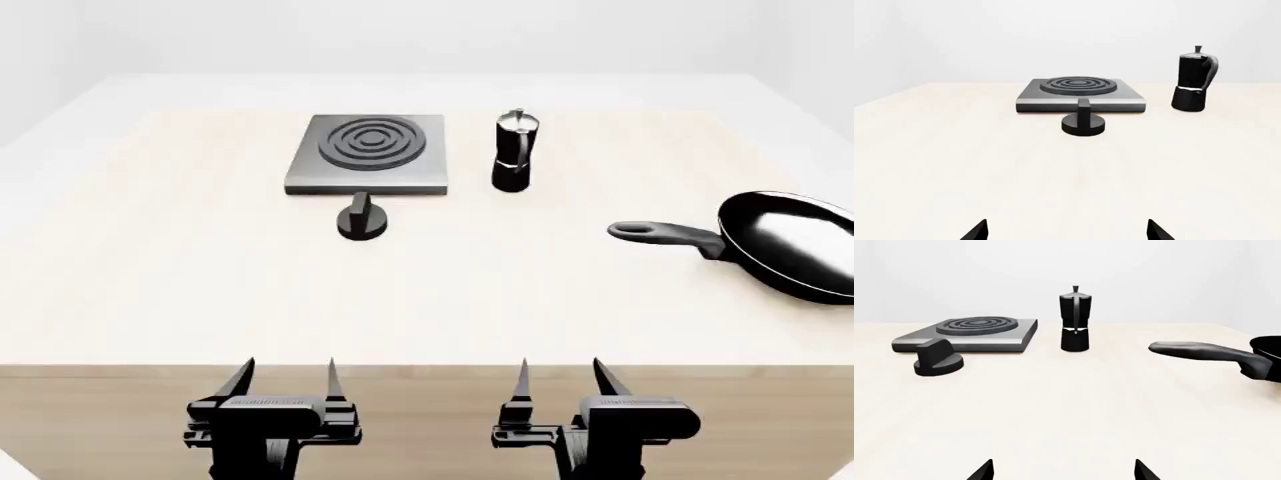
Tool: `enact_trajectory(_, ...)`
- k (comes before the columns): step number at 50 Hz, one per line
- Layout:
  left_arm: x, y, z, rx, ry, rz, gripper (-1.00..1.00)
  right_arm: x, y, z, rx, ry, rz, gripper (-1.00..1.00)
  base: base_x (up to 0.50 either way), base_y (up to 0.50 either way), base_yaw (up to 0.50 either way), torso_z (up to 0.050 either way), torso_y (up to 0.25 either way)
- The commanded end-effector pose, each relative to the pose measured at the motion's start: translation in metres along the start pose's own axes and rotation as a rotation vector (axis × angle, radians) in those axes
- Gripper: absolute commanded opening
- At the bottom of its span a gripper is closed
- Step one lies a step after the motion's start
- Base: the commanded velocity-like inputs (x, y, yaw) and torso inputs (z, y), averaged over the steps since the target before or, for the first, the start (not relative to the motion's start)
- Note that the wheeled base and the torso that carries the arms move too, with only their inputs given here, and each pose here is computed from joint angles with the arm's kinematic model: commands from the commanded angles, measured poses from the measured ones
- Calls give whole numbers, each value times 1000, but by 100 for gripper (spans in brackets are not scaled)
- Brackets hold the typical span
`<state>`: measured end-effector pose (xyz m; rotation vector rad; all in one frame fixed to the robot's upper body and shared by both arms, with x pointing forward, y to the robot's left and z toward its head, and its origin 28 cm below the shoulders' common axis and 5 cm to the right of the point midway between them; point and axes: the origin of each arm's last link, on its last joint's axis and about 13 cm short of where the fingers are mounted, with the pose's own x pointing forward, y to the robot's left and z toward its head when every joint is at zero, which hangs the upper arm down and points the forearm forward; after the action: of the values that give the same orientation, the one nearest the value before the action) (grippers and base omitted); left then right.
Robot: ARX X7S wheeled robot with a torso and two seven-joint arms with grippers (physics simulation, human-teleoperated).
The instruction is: Put the frying pan on the stove.
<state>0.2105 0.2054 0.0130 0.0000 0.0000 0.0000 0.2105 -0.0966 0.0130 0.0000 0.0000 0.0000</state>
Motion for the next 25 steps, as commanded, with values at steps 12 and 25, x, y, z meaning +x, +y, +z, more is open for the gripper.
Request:
enact_trajectory(12, -19, 1, 31, 4, -95, 0, 100, -13, 2, 39, 24, -99, 2, 100, 0, 0, 0, 0, 0)
enact_trajectory(25, -23, 2, 42, 8, -139, -4, 100, -20, 2, 59, 12, -167, 13, 100, 66, 0, 0, 0, 0)
